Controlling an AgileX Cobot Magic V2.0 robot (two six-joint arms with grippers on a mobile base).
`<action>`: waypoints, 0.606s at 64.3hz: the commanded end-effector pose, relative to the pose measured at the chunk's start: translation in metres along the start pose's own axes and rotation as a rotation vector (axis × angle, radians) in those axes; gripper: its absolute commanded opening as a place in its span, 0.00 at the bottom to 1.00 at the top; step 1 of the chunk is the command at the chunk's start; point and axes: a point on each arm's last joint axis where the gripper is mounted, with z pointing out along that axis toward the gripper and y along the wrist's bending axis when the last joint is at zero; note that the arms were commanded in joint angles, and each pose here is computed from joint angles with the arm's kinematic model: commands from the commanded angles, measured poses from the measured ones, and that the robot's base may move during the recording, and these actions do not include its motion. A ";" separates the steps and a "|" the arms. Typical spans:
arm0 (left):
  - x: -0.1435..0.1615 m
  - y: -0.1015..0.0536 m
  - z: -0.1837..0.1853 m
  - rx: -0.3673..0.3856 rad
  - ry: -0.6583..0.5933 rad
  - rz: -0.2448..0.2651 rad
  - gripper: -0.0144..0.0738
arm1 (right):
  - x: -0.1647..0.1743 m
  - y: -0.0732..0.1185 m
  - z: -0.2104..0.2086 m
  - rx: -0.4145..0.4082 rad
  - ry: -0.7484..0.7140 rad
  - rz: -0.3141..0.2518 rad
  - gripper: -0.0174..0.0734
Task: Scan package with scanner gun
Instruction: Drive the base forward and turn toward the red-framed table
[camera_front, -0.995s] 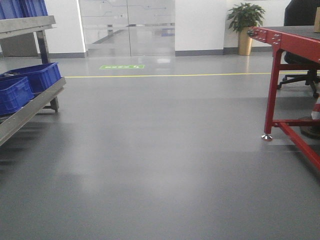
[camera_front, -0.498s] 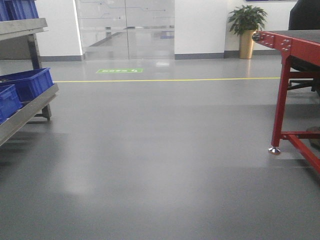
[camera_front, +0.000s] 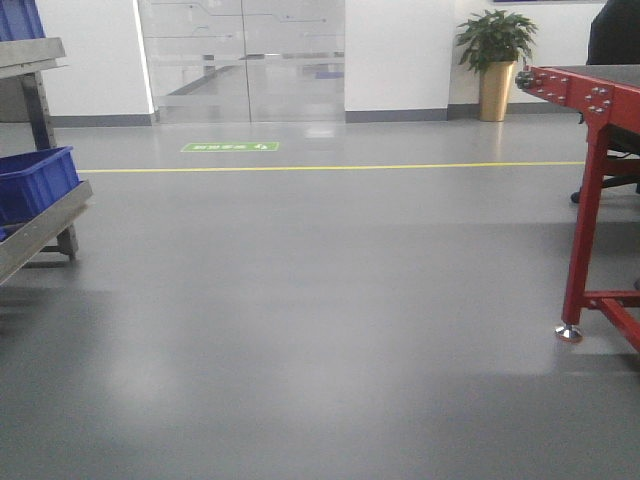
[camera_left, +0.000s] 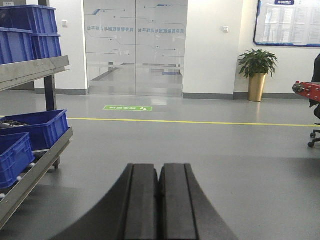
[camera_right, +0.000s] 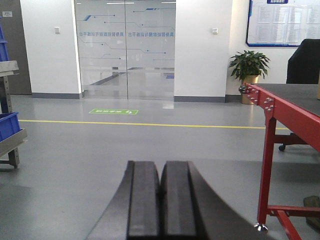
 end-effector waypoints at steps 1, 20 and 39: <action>-0.003 0.000 0.000 -0.003 -0.021 -0.007 0.04 | -0.003 0.000 0.000 0.000 -0.028 0.003 0.01; -0.003 0.000 0.000 -0.003 -0.021 -0.007 0.04 | -0.003 0.000 0.000 0.000 -0.028 0.003 0.01; -0.003 0.000 0.000 -0.003 -0.021 -0.007 0.04 | -0.003 0.000 0.000 0.000 -0.028 0.003 0.01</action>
